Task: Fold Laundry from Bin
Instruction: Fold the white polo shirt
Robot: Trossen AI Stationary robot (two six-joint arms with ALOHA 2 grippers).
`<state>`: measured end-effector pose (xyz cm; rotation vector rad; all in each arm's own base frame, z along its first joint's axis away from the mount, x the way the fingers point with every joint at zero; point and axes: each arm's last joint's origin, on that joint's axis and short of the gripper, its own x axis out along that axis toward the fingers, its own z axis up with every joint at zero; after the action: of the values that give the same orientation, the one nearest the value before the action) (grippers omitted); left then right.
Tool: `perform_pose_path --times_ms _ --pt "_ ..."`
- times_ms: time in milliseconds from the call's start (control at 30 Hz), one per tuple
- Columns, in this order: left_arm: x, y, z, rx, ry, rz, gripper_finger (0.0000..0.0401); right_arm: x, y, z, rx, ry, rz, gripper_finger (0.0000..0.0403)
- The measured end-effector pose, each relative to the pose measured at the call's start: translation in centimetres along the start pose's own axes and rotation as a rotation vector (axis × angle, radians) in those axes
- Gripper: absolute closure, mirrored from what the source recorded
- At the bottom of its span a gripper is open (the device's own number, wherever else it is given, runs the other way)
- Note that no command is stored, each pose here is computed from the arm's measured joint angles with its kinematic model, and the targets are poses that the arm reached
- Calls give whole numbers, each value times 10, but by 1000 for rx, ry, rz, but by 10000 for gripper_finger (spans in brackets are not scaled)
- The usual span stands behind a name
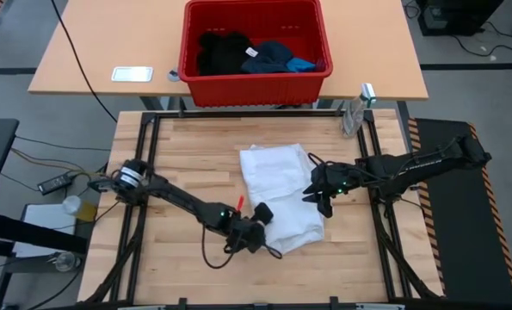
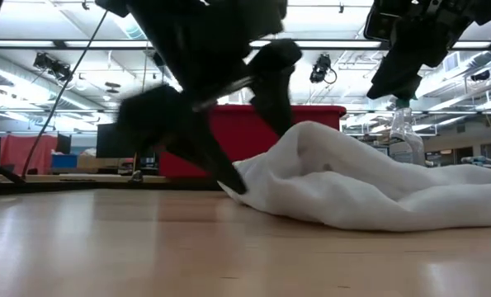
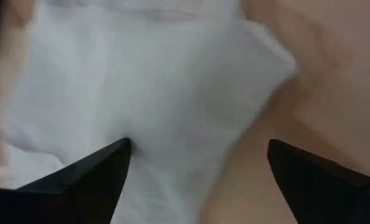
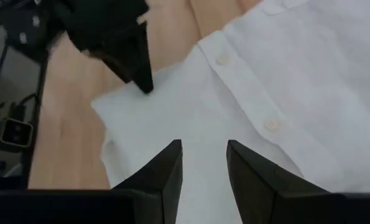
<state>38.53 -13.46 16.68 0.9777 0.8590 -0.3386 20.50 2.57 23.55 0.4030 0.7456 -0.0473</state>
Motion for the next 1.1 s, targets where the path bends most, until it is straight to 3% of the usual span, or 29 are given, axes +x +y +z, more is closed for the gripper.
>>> perform_pose_path --times_ms 100,233,500,733,900,1100 --pt "7 -3 5 65 28 92 15 0 0 0 5 1 -1 270" --pt "8 -2 8 70 11 118 15 0 0 0 5 0 -5 270" --pt "12 -5 12 48 -107 34 15 0 0 1 9 -13 -13 270" --pt "26 -11 10 49 -124 -5 23 0 1 3 9 -37 -2 270" --pt "28 -14 9 6 -108 -23 101 0 1 4 10 -48 3 270" --pt "12 -13 8 -167 -14 -27 288 -1 4 3 -6 -48 16 275"
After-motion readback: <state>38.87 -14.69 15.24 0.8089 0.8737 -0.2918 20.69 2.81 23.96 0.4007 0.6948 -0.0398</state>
